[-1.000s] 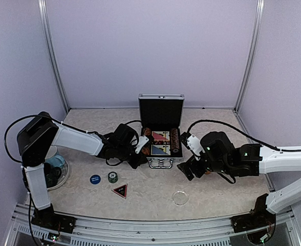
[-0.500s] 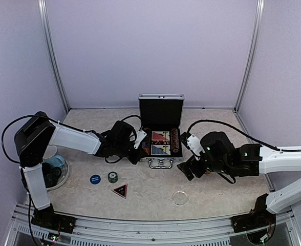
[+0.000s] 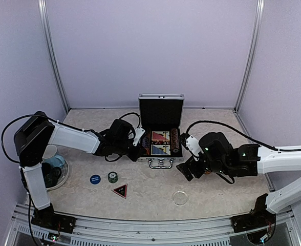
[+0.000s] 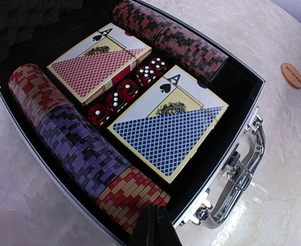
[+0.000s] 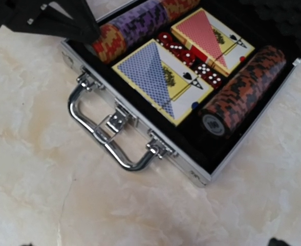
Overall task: Pack up texas hold em set
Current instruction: Pick up the pile of poker chips from the pile of poker chips.
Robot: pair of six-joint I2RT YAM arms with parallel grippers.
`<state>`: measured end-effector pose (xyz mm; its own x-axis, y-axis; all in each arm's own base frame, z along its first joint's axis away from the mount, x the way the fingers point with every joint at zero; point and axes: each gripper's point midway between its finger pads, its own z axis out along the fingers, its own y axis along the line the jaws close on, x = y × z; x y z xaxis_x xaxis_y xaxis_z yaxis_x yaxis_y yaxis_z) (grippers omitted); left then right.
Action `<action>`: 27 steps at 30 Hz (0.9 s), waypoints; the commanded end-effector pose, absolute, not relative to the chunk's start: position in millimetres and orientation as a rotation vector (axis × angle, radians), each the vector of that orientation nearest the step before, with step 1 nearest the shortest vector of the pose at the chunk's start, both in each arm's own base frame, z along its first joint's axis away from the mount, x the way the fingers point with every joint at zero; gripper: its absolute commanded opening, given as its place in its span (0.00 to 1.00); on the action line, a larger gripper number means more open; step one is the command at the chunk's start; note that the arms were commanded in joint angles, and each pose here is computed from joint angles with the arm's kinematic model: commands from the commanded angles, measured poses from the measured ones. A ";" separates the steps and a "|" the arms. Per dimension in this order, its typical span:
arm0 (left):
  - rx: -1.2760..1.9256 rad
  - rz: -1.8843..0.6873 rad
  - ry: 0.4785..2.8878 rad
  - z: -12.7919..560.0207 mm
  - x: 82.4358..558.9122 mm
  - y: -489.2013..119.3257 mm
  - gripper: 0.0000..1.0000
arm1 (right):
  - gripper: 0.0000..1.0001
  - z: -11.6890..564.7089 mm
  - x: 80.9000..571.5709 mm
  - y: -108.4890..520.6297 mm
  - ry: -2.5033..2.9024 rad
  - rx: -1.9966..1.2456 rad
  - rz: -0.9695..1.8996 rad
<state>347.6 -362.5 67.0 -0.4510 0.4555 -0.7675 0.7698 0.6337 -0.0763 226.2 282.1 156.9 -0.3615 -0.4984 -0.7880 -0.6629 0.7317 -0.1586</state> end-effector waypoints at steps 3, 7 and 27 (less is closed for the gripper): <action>0.938 -0.572 2.097 69.3 347.7 -369.0 0.05 | 0.99 147.3 227.4 287.6 2.052 -0.883 0.251; 0.934 -0.626 2.147 49.1 336.0 -377.9 0.07 | 0.99 134.0 225.5 293.9 2.073 -0.911 0.268; 1.043 -0.668 2.214 9.4 305.1 -409.0 0.07 | 0.99 130.1 219.7 325.8 2.055 -0.957 0.330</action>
